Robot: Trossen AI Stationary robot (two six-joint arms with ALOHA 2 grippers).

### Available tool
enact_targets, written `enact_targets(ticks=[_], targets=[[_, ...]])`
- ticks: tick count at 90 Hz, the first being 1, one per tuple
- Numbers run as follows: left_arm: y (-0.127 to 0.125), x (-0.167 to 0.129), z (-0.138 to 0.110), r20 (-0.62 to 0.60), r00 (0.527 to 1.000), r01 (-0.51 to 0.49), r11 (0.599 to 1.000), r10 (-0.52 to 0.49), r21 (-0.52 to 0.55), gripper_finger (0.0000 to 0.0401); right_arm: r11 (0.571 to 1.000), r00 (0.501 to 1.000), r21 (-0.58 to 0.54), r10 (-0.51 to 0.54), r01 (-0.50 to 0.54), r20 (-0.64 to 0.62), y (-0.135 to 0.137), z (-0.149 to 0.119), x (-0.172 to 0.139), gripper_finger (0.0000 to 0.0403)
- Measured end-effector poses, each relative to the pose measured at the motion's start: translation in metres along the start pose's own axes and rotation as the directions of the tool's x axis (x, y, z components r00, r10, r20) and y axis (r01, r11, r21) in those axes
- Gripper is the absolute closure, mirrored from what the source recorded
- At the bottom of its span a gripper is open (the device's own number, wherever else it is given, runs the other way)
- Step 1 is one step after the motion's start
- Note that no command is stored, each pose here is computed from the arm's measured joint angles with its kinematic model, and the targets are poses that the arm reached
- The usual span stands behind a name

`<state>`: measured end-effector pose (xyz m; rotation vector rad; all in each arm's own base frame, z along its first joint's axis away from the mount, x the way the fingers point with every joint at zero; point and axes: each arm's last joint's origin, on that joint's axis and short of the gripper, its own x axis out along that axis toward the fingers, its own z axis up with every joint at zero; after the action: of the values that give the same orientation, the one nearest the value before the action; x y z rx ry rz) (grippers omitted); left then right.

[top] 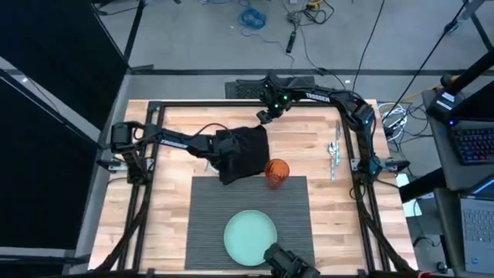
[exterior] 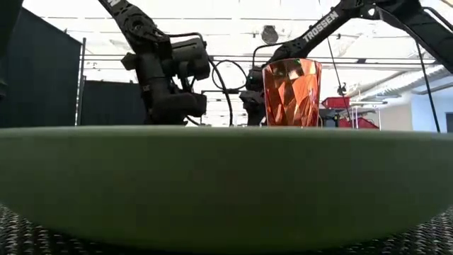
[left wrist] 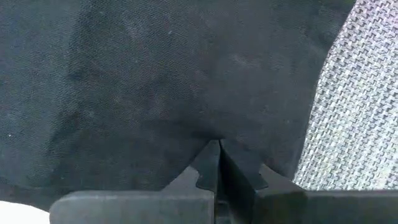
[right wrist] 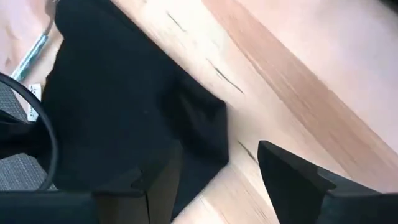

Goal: Set table place
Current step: Fold the black napkin

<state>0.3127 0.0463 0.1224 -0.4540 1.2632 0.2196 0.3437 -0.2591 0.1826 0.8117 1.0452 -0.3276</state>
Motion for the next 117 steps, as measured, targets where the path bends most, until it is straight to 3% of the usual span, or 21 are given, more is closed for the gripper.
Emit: enact_targets(ticks=[18,32,59,75,94,117], targets=[[0.0,0.0,0.0,0.002,1.0,-0.001,1.0,0.001,-0.022,0.0401,1.0,1.0,-0.017,0.0,-0.001,-0.02,0.006,-0.002,0.017,0.0205],[0.0,0.001,0.0,0.003,1.0,-0.002,1.0,0.002,-0.024,0.0401,0.997,0.997,-0.037,-0.073,0.073,-0.001,0.008,-0.002,0.022,0.0218],[-0.001,0.001,0.0,0.003,1.0,-0.003,1.0,0.003,-0.021,0.0401,0.994,0.996,-0.06,-0.09,0.091,0.024,0.009,0.0,0.022,0.0347],[0.0,0.001,0.0,0.003,1.0,-0.004,1.0,0.004,-0.021,0.0401,0.991,0.997,-0.107,-0.072,0.074,0.018,0.015,-0.001,0.026,0.0395],[0.0,0.001,0.0,0.003,1.0,-0.004,1.0,0.005,-0.022,0.0401,0.986,0.996,-0.142,-0.083,0.085,0.019,0.017,-0.001,0.027,0.0402],[-0.003,0.001,-0.001,0.004,1.0,-0.009,0.999,0.009,-0.033,0.0401,0.982,0.987,-0.105,-0.162,0.159,-0.016,-0.003,-0.003,0.019,0.0403]])
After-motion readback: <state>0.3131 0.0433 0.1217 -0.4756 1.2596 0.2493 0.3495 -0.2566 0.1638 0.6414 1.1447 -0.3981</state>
